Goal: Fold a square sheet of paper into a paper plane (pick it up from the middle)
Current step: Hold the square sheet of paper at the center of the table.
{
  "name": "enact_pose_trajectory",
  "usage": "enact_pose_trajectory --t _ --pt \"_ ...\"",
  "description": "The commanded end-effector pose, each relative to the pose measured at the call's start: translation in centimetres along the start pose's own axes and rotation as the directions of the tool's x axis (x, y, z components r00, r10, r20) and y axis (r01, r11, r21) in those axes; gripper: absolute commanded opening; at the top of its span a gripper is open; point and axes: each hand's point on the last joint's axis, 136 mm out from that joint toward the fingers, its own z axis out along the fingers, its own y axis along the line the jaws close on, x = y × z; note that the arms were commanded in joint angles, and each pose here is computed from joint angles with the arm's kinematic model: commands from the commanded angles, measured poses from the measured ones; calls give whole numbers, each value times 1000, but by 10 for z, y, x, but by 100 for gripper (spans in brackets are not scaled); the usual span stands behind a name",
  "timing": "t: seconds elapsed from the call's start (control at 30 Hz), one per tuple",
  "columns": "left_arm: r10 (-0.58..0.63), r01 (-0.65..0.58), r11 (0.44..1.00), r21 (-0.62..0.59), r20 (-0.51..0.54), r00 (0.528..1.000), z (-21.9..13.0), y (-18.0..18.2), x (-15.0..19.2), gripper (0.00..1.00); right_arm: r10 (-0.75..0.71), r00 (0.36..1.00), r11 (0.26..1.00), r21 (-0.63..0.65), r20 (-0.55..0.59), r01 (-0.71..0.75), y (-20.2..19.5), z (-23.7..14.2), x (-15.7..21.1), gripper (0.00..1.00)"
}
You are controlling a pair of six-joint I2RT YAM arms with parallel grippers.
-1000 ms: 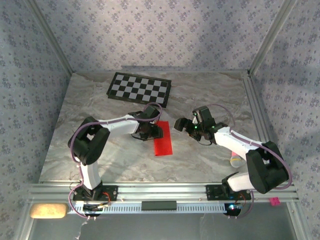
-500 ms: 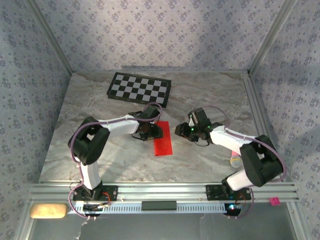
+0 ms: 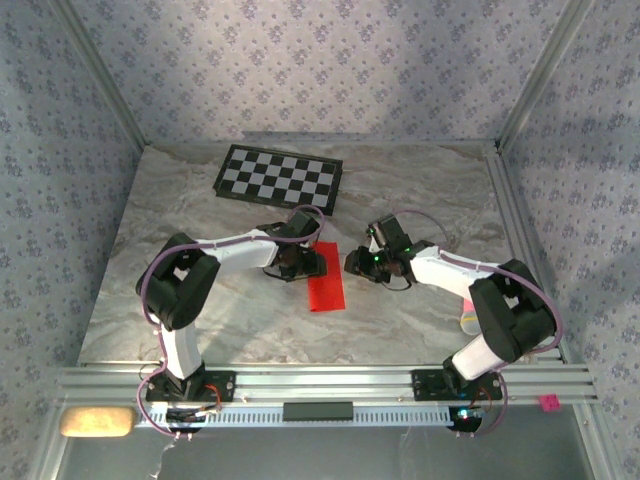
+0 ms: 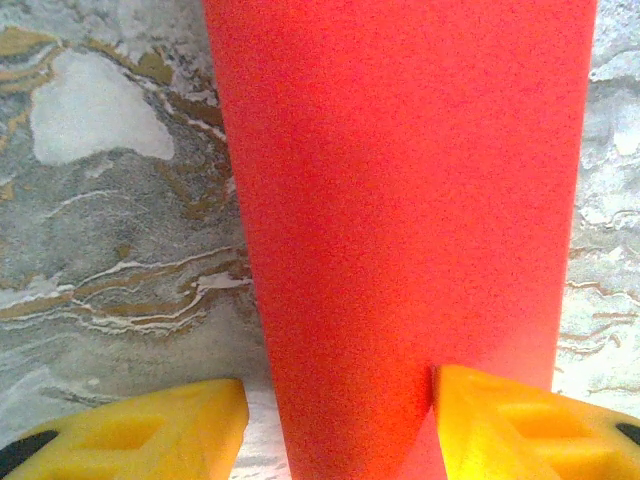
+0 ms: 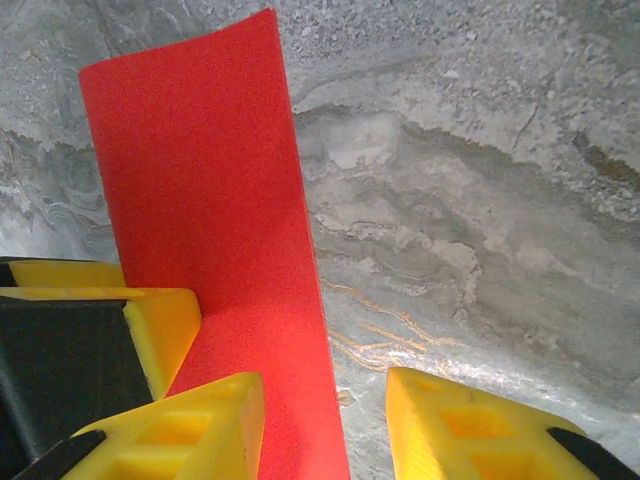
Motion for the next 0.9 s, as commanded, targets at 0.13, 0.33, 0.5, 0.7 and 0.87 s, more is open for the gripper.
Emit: enact_pose_trajectory --t 0.13,0.33,0.5,0.7,0.87 --pt "23 -25 999 -45 -44 999 40 18 12 56 -15 1000 1000 17 -4 15 1 0 -2 39" --pt "25 -27 998 -51 -51 998 42 21 14 55 -17 1000 1000 13 -1 17 2 0 -3 38" --pt "12 -15 997 -74 -45 999 42 25 14 54 -12 1000 1000 19 0 12 0 -1 -2 38" --pt "-6 4 997 -80 -35 999 41 26 13 53 -14 1000 1000 16 5 14 2 -2 -3 38" --pt "11 -14 998 -67 -44 999 42 24 14 53 -10 1000 1000 22 3 10 -1 -1 -2 38"
